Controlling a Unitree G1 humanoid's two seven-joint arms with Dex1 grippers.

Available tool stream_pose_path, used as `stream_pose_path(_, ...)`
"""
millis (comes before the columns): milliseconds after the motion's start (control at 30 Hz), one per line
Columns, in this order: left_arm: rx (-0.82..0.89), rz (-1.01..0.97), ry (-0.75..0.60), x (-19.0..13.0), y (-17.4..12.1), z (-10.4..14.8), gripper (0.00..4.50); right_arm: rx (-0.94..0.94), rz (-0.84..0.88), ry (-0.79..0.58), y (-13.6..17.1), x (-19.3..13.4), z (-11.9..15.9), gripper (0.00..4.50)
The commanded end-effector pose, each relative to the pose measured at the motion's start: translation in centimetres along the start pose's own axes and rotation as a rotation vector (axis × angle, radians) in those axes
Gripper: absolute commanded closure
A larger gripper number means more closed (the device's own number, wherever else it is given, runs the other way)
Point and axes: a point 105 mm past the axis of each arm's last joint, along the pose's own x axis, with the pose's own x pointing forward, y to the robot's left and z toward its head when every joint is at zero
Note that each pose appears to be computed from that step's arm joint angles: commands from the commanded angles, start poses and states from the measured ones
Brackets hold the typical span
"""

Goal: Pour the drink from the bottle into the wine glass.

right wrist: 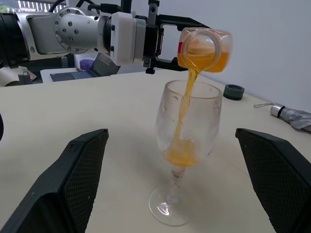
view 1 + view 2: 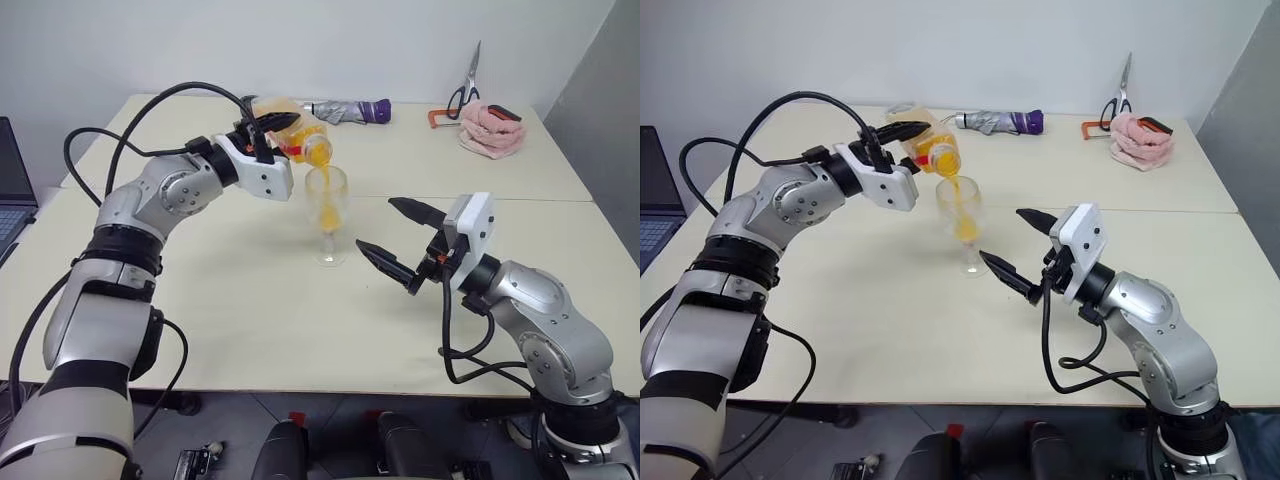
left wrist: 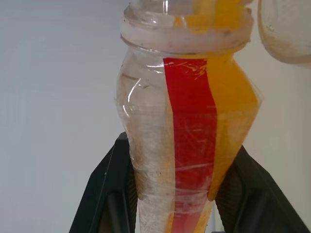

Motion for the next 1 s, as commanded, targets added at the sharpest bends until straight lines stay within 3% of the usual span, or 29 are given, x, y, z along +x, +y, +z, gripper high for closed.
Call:
stream_pose_path(33,0.057,0.089,-0.021,0.18,3.19,0.46,2.81,-0.044,-0.005,-0.040,-0.25,-0.16,1.24,0.00)
stream_pose_path(1000,0.079,0.084,0.011,0.12,2.99,-0.35,2.81,-0.046,-0.004,-0.053,0.11,-0.46,1.27,0.00)
